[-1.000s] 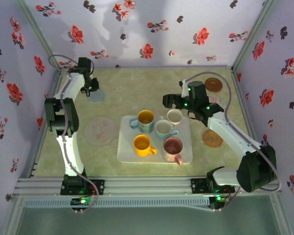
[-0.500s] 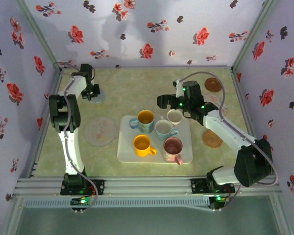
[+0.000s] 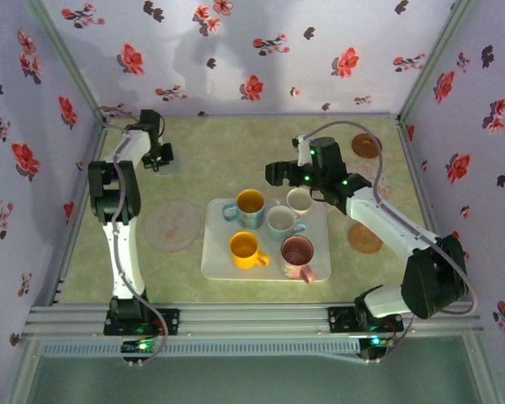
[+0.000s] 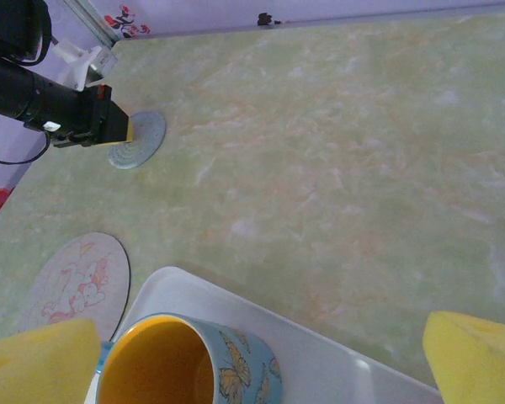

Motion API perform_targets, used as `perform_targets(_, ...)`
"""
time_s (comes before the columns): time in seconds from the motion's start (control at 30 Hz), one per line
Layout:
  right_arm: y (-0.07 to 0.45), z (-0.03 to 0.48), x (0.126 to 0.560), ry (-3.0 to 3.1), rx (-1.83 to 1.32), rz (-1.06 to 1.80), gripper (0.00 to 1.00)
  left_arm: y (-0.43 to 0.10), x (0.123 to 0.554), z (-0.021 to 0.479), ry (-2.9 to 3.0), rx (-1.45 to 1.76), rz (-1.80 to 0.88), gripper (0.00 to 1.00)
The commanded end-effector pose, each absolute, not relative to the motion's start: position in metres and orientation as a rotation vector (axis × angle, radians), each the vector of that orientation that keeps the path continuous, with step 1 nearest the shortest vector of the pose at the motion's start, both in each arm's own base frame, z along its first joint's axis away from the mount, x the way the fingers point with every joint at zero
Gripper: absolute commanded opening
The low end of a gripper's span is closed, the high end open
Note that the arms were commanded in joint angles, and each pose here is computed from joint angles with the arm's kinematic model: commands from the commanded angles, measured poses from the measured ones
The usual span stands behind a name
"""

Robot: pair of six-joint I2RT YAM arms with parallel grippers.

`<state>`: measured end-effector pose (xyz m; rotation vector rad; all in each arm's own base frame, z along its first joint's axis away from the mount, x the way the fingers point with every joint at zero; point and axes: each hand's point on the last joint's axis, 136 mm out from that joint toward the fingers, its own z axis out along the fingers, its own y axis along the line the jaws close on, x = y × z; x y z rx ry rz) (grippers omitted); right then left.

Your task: Place the cup by the coaster

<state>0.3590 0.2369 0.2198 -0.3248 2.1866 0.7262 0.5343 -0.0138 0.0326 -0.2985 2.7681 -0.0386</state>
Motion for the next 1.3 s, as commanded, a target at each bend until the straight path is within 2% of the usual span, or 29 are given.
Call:
perform_targets(0.0, 0.243, 0.230, 0.361, 2.160, -0.357, 0.720, 1.00, -0.019, 0.531, 0.021, 2.810, -0.310, -0.108, 0.04)
perform_targets(0.4, 0.241, 0.227, 0.363, 2.169, -0.375, 0.679, 1.00, -0.061, 0.506, 0.004, 2.952, -0.165, -0.215, 0.04)
perform_targets(1.27, 0.232, 0.224, 0.360, 2.175, -0.358, 0.634, 1.00, -0.194, 0.488, -0.007, 3.001, 0.235, -0.526, 0.07)
